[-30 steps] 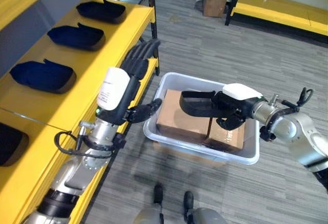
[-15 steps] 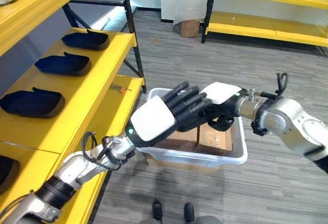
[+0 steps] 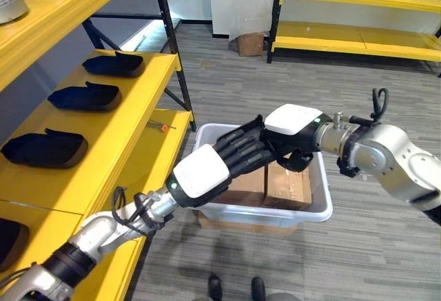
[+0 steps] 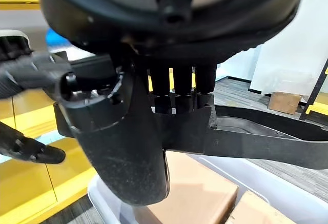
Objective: Move parts from the plastic box to the shelf.
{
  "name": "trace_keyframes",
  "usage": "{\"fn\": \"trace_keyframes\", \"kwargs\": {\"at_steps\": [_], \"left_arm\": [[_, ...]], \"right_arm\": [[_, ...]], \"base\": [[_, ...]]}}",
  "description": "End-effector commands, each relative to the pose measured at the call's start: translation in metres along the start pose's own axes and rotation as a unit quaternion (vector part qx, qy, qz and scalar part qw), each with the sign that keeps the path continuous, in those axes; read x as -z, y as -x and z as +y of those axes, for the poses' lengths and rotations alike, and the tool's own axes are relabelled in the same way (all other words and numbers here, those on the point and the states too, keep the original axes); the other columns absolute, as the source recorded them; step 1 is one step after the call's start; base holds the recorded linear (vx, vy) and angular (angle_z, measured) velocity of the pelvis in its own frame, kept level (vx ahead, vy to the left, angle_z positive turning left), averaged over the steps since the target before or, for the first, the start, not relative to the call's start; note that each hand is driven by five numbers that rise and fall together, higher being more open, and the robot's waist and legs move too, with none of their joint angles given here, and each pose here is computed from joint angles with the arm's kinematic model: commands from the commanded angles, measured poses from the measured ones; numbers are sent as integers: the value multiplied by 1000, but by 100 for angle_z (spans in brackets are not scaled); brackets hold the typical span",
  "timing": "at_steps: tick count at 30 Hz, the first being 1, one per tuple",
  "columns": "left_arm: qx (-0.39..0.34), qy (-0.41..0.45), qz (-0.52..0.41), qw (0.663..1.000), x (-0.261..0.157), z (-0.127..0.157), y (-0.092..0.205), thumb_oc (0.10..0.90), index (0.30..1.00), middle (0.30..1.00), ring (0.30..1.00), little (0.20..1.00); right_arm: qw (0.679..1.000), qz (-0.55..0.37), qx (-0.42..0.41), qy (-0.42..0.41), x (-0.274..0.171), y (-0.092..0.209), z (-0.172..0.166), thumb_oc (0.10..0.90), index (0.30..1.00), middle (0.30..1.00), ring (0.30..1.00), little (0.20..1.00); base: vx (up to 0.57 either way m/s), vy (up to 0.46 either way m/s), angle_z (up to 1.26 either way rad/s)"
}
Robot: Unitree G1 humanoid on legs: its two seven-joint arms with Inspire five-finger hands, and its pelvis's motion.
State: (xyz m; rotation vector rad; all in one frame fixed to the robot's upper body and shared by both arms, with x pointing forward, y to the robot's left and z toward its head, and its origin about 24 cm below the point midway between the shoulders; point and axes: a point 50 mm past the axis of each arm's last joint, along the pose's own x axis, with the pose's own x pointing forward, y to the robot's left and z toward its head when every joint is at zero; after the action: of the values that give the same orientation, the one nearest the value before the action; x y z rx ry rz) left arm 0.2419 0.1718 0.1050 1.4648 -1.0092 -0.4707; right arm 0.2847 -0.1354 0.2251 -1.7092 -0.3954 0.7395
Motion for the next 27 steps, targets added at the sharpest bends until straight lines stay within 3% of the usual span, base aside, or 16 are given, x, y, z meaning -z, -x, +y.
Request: {"fn": "trace_keyframes", "kwargs": {"at_steps": [1,9,11,15,27], "left_arm": [[-70,-26,13,997,10,15,1,900,1000,1000,1000,1000],[-75,-114,66,988,36,29,27,900,1000,1000,1000,1000],[-80,-135,85,984,46,35,37,900,1000,1000,1000,1000],[-89,-153,91,980,51,34,46,900,1000,1000,1000,1000],[-129,-159,103,973,56,36,40,900,1000,1000,1000,1000]], "right_arm": [[992,-3,123,29,-6,13,-51,400,300,300,300,300],[996,43,80,1,16,10,-40,400,300,300,300,300],[997,26,64,-32,17,8,-38,400,300,300,300,300],[998,-15,63,-10,1,11,-41,400,300,300,300,300],[997,-57,51,8,-19,14,-35,400,300,300,300,300]], "base": [[0,0,0],[0,0,0],[0,0,0],[0,0,0],[0,0,0]]}}
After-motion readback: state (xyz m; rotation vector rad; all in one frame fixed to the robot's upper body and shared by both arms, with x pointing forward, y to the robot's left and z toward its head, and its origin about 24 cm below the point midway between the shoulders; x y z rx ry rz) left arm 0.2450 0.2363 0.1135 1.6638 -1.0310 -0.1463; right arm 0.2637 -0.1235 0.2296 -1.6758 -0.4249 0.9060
